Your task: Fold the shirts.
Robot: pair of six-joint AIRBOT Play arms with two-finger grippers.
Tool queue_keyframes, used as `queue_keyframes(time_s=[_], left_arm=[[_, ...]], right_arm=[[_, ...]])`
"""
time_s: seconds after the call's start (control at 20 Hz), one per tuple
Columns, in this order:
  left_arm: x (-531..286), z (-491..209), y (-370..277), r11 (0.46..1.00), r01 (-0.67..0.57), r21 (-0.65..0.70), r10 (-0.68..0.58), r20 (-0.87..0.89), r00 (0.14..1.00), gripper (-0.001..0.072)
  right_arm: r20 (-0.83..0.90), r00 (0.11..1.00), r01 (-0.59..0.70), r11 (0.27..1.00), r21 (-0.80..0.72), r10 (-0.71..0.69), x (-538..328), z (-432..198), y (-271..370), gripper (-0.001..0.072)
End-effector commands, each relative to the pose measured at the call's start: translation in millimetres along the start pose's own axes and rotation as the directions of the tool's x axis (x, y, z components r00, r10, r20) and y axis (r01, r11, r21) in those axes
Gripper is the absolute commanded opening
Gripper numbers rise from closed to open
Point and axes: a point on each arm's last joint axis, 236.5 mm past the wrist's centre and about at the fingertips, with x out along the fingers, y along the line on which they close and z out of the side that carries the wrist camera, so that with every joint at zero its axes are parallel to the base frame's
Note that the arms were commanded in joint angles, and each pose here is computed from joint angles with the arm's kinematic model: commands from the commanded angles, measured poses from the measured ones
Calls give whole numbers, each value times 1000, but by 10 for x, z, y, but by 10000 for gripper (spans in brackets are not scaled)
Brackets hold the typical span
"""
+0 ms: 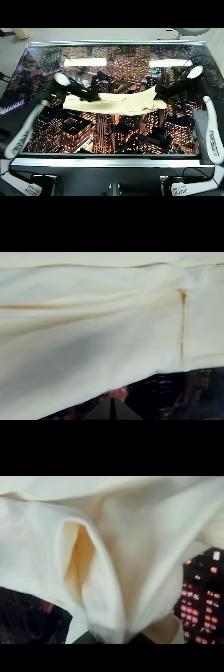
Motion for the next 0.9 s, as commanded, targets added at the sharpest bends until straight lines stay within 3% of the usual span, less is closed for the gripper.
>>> queue_keyframes(time_s=[0.0, 0.2, 0.4, 0.65, 0.85], left_arm=[[999, -435, -695, 964, 206, -166, -217, -56, 975, 25], [1675, -994, -1224, 911, 301, -283, -338, -93, 937, 24], [1377, -797, -1350, 924, 360, -129, -371, -64, 927, 20], [-141, -65, -866, 972, 132, 195, -146, 59, 988, 21], [-1734, 389, -657, 963, -68, 262, -26, 339, 940, 21]], right_arm=[[-14, 1000, -20, 995, -100, 19, -755, -492, 405, 18], [28, 1000, -2, 993, -120, 5, -1270, -852, 603, 19], [116, 992, -28, 993, -117, 42, -1347, -723, 739, 19], [101, 978, -158, 966, -206, 182, -656, -492, 1486, 19], [34, 958, -273, 941, -203, 285, 470, -467, 2151, 20]])
